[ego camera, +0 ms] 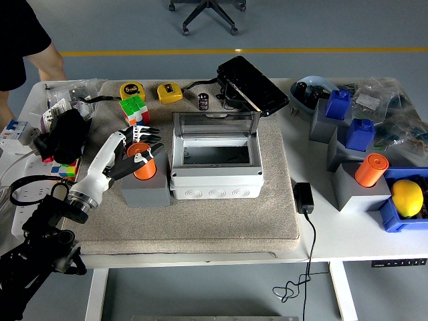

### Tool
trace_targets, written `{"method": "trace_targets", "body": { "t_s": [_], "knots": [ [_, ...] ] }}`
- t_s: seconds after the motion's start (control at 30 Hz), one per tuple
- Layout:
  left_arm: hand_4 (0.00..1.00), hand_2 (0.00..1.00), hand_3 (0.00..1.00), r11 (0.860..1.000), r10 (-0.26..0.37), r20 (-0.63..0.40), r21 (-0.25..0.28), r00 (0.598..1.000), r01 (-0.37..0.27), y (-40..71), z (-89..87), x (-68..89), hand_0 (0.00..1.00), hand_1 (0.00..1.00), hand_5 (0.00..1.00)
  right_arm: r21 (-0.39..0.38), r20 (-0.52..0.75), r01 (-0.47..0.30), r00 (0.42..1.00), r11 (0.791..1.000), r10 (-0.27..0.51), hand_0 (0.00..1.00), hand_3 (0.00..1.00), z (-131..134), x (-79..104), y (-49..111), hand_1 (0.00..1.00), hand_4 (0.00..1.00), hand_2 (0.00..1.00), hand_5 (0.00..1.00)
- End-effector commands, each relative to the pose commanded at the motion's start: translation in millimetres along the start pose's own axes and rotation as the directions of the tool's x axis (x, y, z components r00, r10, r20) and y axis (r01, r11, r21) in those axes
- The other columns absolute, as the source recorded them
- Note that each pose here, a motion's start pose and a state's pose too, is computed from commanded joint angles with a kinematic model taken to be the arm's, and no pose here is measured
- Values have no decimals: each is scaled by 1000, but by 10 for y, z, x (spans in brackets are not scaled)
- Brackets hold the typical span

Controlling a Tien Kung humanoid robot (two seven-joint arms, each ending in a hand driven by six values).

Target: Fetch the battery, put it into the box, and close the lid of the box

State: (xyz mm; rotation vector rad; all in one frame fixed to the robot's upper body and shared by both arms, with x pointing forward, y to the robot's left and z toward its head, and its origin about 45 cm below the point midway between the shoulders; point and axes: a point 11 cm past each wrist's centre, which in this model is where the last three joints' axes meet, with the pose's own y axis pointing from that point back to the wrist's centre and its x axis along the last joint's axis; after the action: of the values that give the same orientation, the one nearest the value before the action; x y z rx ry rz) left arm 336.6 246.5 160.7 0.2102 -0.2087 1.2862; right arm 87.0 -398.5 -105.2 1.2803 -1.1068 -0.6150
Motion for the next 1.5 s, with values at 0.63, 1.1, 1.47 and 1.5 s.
{"method": "trace_targets", "body": {
  "t_s": [0.63, 1.1, 1.47, 1.5],
  "knots": [
    [998, 449, 542, 1000, 5, -74, 14, 997, -4, -34, -36, -86, 506, 547, 361, -7, 2, 4, 1000, 1000, -4, 600, 520, 44, -24, 1, 589, 926, 578, 456],
    [998, 479, 565, 999, 21, -82, 26, 996, -19, -99, -60, -68, 458, 534, 317, -8, 7, 4, 1000, 1000, -4, 600, 520, 52, -30, 1, 589, 926, 578, 457],
    [998, 456, 511, 1000, 25, -82, 19, 996, -23, -101, -73, -102, 459, 484, 233, -4, 12, 3, 1000, 1000, -3, 600, 520, 40, -25, 0, 588, 926, 578, 456],
    [998, 456, 511, 999, 30, -85, 18, 996, -29, -101, -81, -100, 459, 484, 233, -4, 12, 3, 1000, 1000, -3, 600, 520, 41, -28, 0, 588, 926, 578, 456]
  ]
}}
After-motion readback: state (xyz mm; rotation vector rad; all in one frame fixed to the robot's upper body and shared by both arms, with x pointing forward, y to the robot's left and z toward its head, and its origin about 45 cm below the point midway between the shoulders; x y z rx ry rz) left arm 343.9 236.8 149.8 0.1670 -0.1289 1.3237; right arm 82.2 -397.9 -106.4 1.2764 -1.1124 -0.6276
